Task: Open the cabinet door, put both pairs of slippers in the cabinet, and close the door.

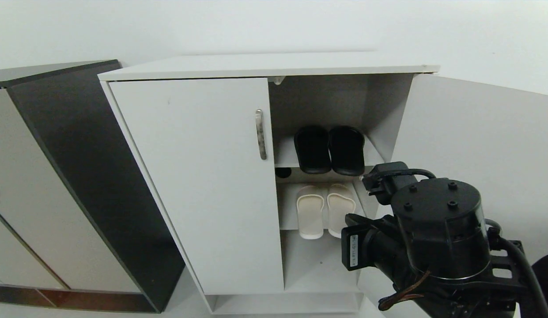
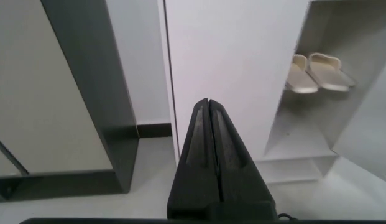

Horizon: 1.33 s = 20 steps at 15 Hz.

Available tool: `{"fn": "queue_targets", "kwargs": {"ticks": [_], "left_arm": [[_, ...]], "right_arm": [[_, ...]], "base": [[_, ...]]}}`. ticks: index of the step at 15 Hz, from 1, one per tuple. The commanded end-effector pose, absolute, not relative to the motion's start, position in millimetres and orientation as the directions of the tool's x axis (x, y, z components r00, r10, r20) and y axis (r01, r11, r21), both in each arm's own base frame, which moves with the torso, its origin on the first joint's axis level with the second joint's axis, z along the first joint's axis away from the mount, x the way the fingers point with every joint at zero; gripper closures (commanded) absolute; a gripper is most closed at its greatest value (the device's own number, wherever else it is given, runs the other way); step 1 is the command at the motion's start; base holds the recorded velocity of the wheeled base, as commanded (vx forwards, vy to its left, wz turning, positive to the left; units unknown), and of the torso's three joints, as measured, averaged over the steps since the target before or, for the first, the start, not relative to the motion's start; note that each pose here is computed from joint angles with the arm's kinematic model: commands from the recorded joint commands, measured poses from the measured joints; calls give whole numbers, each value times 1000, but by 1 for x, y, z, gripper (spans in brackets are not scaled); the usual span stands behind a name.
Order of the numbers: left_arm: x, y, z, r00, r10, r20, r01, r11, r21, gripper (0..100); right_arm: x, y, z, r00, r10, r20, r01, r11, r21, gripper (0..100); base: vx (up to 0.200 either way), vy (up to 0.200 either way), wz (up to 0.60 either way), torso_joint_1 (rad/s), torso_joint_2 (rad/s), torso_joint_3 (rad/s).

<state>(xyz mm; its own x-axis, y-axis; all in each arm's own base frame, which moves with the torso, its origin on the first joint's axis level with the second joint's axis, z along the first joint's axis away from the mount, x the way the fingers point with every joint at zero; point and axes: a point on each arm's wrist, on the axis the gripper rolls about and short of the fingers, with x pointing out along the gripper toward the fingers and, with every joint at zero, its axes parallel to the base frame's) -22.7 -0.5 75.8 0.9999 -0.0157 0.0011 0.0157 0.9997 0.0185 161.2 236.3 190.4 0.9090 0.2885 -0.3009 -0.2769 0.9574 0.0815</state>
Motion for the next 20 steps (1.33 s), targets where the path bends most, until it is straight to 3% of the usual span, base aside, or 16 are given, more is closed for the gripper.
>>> {"fn": "queue_targets", "kwargs": {"ticks": [1, 9, 20], "left_arm": [[-23, -1, 76, 1000, -15, 2, 15, 1000, 18, 100], [-23, -1, 76, 1000, -15, 2, 15, 1000, 18, 100], [-23, -1, 76, 1000, -15, 2, 15, 1000, 18, 100]], "right_arm": [[161, 235, 188, 908, 286, -307, -276, 958, 76, 100], [163, 232, 182, 911, 286, -298, -276, 958, 76, 100], [168, 228, 179, 918, 275, -286, -270, 961, 57, 100]], "base": [[-200, 0, 0, -7, -2, -2], [-200, 0, 0, 4, 5, 2], [0, 0, 0, 0, 0, 0]]}}
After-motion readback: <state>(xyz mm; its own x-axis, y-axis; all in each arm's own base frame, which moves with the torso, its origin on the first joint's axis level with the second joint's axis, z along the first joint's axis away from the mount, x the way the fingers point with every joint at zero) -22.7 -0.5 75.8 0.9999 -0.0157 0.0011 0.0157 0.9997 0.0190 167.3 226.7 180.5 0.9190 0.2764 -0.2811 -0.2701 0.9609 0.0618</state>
